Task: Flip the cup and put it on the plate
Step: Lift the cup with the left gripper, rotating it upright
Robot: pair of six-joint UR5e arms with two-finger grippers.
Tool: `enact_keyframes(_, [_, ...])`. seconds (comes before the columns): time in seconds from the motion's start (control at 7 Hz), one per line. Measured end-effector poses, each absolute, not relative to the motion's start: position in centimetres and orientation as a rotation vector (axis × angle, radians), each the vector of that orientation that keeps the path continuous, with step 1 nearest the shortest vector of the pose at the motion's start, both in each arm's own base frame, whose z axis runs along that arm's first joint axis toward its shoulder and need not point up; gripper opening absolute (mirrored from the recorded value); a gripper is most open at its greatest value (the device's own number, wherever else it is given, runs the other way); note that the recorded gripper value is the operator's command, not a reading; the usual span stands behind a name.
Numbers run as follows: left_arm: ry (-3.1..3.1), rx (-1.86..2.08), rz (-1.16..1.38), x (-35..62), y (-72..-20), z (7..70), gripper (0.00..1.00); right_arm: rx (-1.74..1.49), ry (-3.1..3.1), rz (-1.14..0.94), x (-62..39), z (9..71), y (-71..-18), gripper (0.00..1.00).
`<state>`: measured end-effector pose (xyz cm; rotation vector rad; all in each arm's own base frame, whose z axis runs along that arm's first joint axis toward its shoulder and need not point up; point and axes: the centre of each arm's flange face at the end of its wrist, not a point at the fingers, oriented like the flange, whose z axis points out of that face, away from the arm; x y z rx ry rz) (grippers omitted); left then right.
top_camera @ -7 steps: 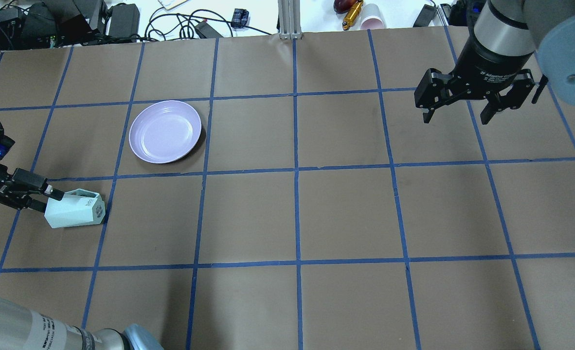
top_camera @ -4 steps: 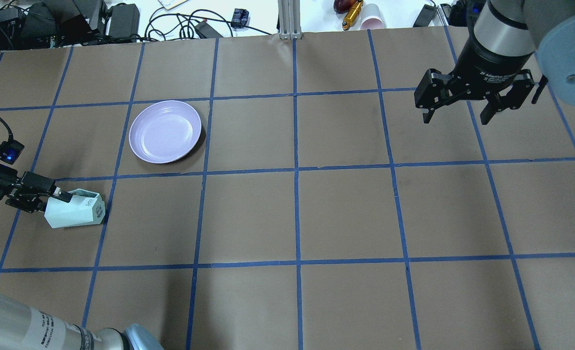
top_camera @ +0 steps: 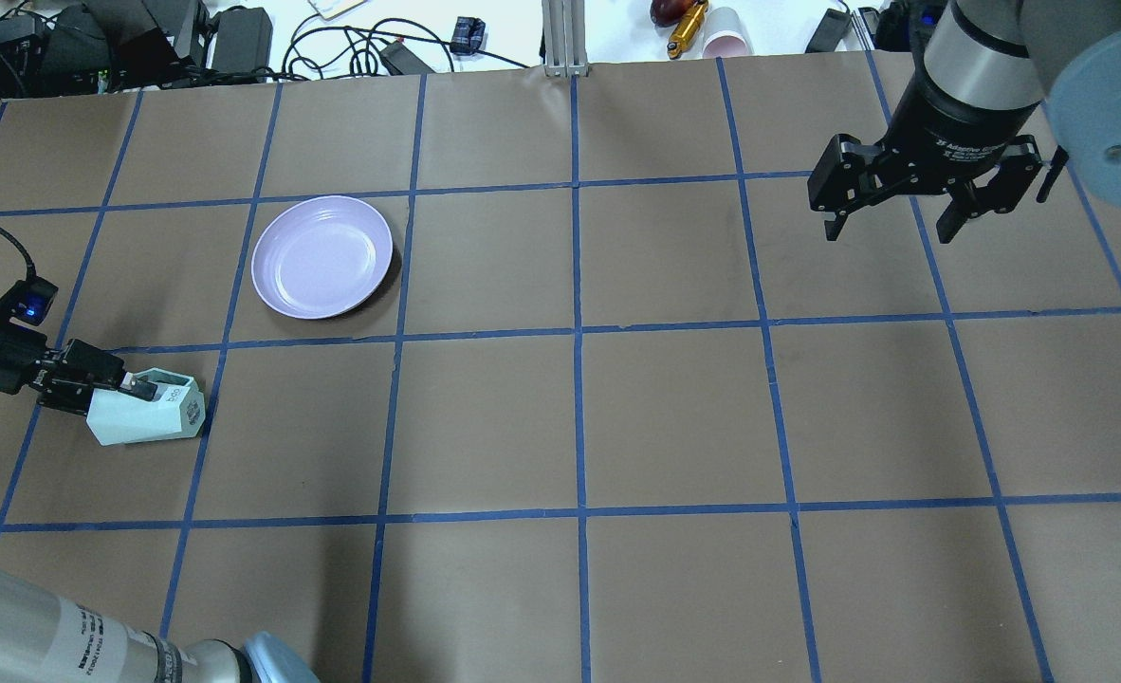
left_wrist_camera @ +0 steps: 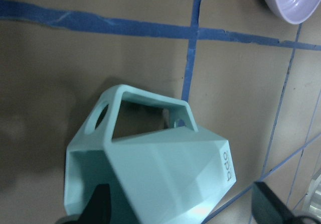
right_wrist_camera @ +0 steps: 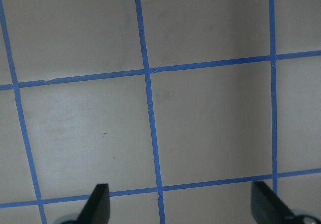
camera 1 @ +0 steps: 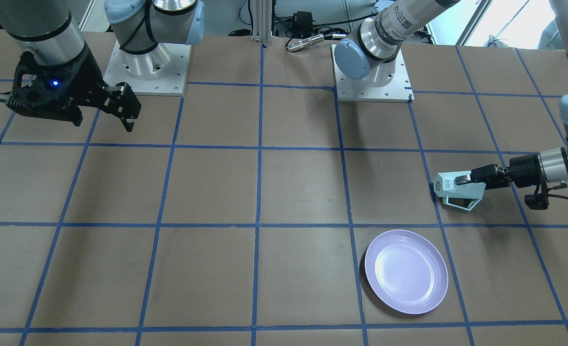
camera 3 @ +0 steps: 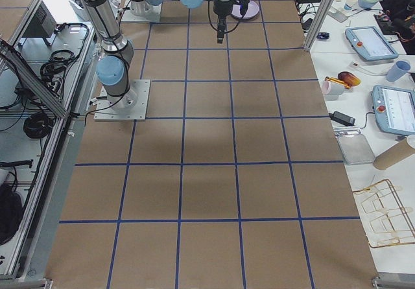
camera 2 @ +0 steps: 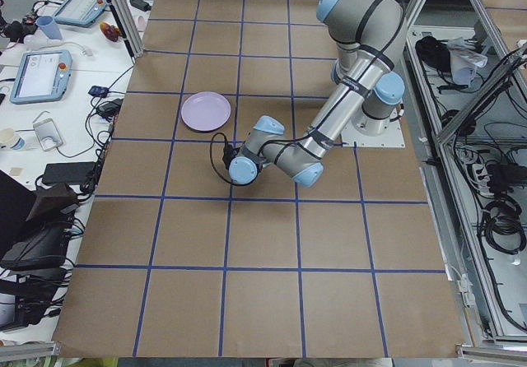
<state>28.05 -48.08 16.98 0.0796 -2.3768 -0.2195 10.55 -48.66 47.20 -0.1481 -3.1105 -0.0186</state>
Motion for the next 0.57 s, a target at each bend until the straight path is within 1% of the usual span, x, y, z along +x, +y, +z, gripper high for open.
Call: enact_keyframes(0.57, [-2.447,0.209,-0.223,28.3,-48.9,20.6,0.00,-0.148,-3.112,-0.019,10.6,47.2,-48.7,1.00])
